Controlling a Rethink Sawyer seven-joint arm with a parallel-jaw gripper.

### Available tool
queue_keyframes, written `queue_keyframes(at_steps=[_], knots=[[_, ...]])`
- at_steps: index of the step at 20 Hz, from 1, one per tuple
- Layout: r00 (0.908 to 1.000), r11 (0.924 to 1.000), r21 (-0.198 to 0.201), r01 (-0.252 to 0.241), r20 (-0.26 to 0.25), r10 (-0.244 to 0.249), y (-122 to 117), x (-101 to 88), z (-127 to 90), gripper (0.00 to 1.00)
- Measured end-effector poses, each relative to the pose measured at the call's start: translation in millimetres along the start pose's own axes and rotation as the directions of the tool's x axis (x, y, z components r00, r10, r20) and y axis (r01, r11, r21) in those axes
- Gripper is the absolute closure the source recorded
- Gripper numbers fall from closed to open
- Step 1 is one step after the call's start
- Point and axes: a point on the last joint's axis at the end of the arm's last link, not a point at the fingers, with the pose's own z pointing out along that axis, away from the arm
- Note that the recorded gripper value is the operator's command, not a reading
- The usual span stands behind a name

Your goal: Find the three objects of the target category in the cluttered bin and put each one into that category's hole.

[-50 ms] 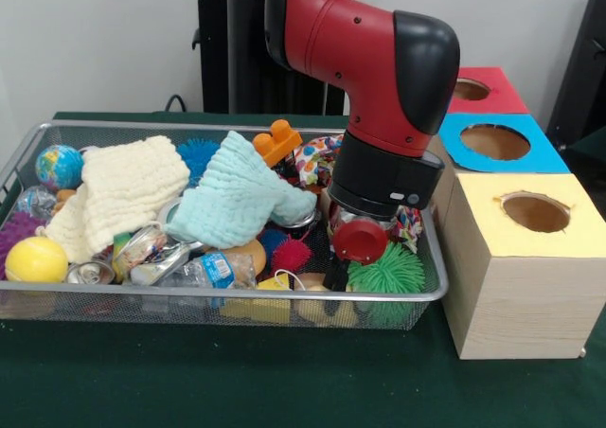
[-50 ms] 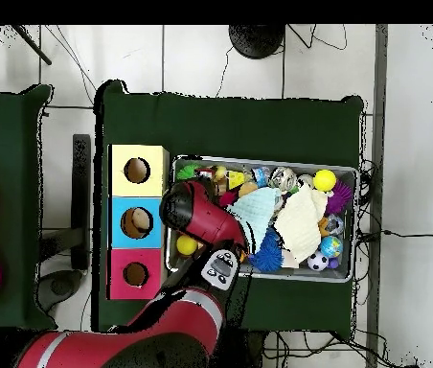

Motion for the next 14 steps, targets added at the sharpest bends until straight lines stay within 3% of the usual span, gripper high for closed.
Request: queue_keyframes(at_steps=[14], knots=[[0.9999,0.9994,0.036,0.004,-0.015,-0.003,4.1,-1.5,-0.4,0.0]])
